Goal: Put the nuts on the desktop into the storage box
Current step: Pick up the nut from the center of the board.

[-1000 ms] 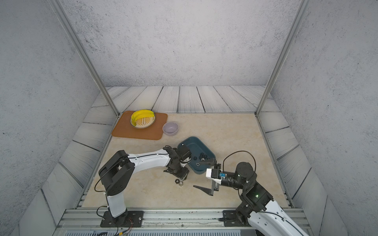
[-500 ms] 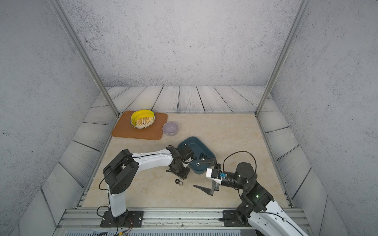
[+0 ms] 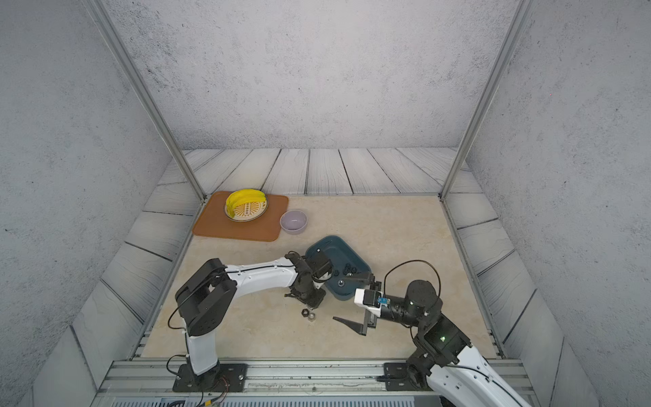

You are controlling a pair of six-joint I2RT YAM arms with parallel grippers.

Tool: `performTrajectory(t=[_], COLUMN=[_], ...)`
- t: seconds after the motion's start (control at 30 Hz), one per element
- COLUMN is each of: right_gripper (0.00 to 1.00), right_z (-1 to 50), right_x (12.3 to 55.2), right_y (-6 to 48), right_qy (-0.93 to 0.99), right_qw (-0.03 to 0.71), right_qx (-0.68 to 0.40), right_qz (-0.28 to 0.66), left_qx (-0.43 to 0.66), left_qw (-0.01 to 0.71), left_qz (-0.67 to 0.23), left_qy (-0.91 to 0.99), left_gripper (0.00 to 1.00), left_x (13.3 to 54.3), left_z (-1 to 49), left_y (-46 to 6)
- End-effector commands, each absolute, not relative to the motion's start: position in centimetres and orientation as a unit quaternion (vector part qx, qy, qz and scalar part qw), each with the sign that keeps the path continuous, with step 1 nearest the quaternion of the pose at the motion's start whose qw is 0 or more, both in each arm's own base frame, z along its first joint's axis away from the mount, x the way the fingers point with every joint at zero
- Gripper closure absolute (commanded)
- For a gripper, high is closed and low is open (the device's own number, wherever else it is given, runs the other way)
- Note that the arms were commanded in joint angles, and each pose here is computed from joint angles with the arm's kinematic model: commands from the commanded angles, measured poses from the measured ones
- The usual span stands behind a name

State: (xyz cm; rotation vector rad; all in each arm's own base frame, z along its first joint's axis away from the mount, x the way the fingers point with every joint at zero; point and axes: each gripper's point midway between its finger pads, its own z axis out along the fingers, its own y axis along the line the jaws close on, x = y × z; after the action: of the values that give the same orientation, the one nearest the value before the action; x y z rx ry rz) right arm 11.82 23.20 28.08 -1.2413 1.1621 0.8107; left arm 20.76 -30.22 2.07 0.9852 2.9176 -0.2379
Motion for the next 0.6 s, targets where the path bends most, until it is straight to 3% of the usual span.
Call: performTrajectory(t=[0.0, 0.57], right_gripper=[0.01, 0.01], right_z=[27.8, 28.7], right_x=[12.7, 14.6], right_y=[22.8, 22.0], right_qy=[0.526, 0.553], right_qw=[0.589, 0.617], right_qx=[-0.512, -0.467], right_qz=[0.337, 0.309], left_qx=[0.320, 0.253], left_qw=[0.037, 0.096], left_qz=[-0.080, -0.291], left_qy=[0.943, 0.918], left_gripper=[0.70, 0.70], left_x=[20.3, 19.6], left_z=[3.6, 13.2], left_y=[-29.5, -30.5])
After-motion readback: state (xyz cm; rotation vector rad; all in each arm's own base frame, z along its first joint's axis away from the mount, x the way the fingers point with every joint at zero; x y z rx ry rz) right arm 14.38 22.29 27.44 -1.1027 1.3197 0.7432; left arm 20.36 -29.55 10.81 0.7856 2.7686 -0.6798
